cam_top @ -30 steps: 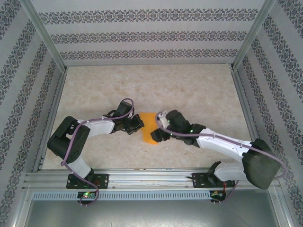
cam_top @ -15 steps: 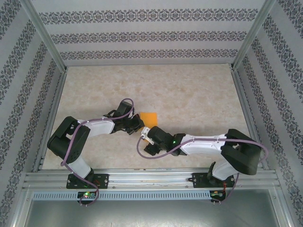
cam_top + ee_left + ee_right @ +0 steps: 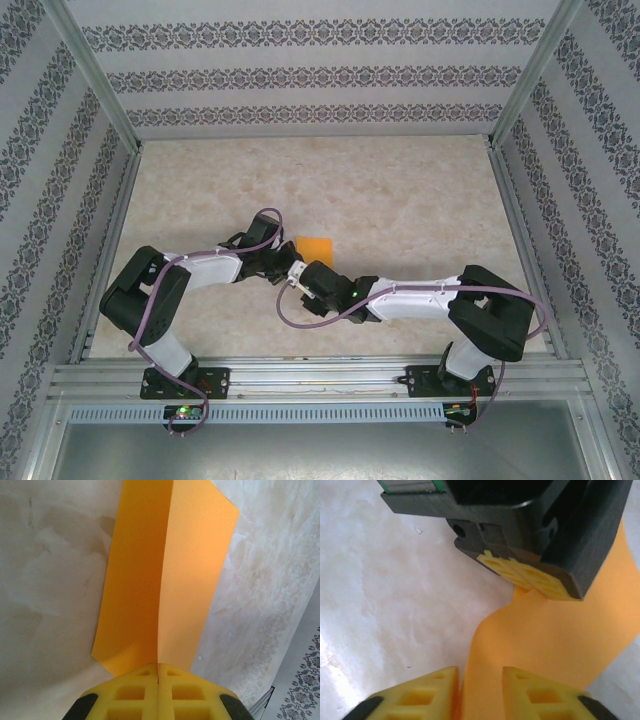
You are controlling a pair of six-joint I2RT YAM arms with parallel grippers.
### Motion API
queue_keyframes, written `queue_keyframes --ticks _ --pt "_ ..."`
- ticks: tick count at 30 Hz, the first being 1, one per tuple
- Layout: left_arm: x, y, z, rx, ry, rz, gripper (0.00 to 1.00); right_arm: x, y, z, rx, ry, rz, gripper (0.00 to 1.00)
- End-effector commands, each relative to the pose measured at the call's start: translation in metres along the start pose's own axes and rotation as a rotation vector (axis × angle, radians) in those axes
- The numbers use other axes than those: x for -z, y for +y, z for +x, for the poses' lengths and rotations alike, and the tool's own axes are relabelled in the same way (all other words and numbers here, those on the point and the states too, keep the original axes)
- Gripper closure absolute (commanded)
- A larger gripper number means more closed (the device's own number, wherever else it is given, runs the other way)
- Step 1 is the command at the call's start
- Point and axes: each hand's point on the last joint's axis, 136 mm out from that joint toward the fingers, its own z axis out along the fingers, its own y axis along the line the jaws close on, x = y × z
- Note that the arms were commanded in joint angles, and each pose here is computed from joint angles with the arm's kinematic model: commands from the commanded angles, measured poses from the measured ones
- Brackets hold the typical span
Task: Fold a paper plane with a square sheet of paper (fold left side to right side)
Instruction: Third fold the triangle at the center of the table.
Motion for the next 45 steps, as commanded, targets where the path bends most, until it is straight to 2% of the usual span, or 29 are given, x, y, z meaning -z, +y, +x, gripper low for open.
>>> queue_keyframes --ticks 1,4,9,14,18,21,27,34,45 --pt "0.001 -0.015 0.001 -0.043 0.004 0.038 0.89 0.001 0.009 0.006 -0.050 0.028 -0.067 0.85" --pt "0.006 -0.017 0.000 -0.063 0.009 0.037 0.80 0.002 0.013 0.011 -0.141 0.043 -0.148 1.00" --pt "0.032 -0.013 -0.013 -0.092 -0.028 0.016 0.64 0.005 0.019 0.008 -0.281 0.049 -0.284 1.00" --pt "0.060 -0.013 -0.028 -0.141 -0.066 -0.002 0.61 0.007 0.017 0.007 -0.404 0.068 -0.402 1.00" --pt "0.055 -0.026 -0.032 -0.188 -0.025 0.032 0.68 0.008 0.015 0.004 -0.505 0.065 -0.504 1.00" --pt "0.037 -0.040 -0.030 -0.204 0.039 0.080 0.76 0.009 0.013 0.003 -0.559 0.064 -0.562 1.00" --pt "-0.003 -0.048 -0.024 -0.235 0.144 0.068 0.85 0.004 0.013 0.007 -0.608 0.086 -0.599 1.00" --pt "-0.034 -0.033 -0.021 -0.246 0.204 0.000 0.90 0.002 0.009 0.009 -0.649 0.087 -0.616 1.00" --pt "-0.055 -0.008 -0.012 -0.274 0.244 -0.102 0.98 -0.002 0.002 0.017 -0.711 0.108 -0.610 1.00"
